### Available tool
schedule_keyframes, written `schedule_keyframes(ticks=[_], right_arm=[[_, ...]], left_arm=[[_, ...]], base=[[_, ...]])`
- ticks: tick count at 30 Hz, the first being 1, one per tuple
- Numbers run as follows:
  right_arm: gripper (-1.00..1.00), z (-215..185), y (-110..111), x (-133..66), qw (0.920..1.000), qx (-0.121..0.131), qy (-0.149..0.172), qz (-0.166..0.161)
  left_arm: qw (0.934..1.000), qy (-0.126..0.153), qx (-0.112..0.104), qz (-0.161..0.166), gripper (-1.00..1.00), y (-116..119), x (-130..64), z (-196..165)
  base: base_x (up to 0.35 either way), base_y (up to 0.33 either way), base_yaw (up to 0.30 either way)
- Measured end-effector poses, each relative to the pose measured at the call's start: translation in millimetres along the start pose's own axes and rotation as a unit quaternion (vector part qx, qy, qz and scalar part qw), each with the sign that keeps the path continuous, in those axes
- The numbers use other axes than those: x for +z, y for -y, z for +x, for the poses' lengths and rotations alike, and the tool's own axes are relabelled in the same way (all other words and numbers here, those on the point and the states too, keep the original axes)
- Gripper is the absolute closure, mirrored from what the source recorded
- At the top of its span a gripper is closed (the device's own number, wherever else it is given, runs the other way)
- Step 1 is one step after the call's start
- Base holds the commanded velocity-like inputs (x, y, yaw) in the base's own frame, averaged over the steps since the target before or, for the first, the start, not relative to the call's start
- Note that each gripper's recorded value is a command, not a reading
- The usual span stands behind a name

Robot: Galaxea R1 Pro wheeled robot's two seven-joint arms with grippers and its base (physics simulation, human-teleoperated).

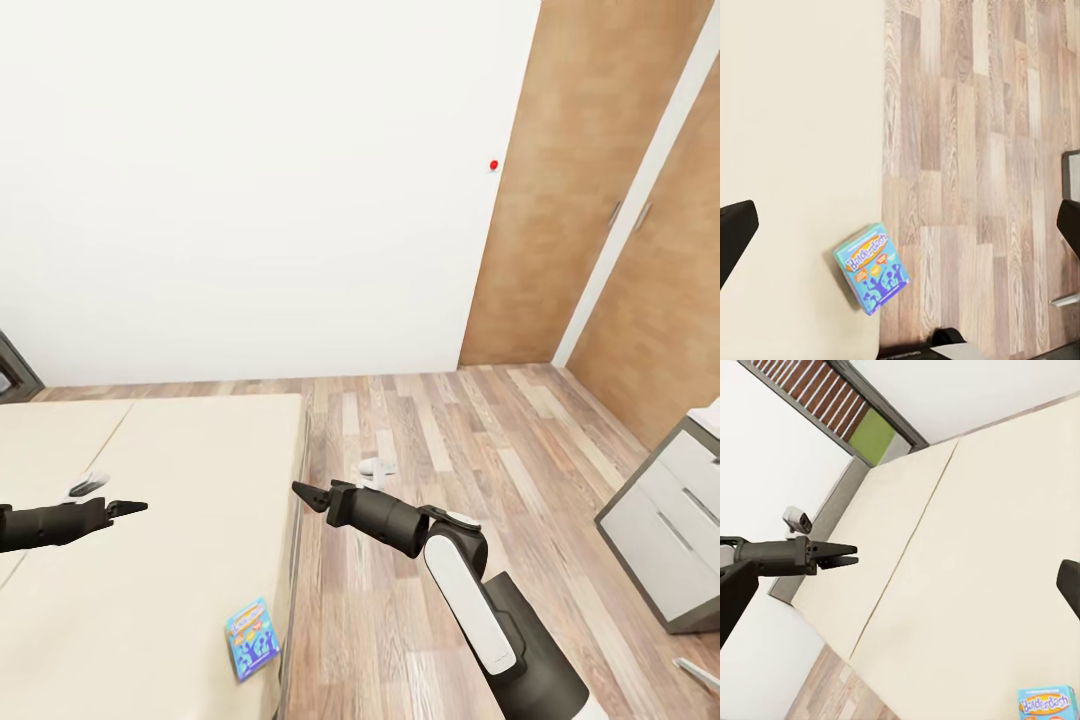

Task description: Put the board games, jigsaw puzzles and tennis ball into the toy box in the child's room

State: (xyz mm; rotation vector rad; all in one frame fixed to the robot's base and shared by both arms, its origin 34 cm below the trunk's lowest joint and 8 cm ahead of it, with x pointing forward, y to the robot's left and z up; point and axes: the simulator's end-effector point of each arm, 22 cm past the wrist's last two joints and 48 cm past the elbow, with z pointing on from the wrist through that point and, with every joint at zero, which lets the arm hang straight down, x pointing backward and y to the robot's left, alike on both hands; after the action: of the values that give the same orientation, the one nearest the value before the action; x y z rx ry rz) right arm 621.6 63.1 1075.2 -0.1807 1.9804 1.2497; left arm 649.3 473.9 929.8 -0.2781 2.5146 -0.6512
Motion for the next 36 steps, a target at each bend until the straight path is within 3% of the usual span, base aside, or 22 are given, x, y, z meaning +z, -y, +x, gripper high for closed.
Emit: schedule_keyframes(ticks=[36], right_arm=[[-1.00, -16.3, -24.5, -8.6, 0.9996, -0.024, 0.015, -0.008]], left_arm=[[0.9996, 0.025, 0.012, 0.011, -1.00, 17.8, -20.6, -16.2]], base=[[0.000, 0.000, 0.000]])
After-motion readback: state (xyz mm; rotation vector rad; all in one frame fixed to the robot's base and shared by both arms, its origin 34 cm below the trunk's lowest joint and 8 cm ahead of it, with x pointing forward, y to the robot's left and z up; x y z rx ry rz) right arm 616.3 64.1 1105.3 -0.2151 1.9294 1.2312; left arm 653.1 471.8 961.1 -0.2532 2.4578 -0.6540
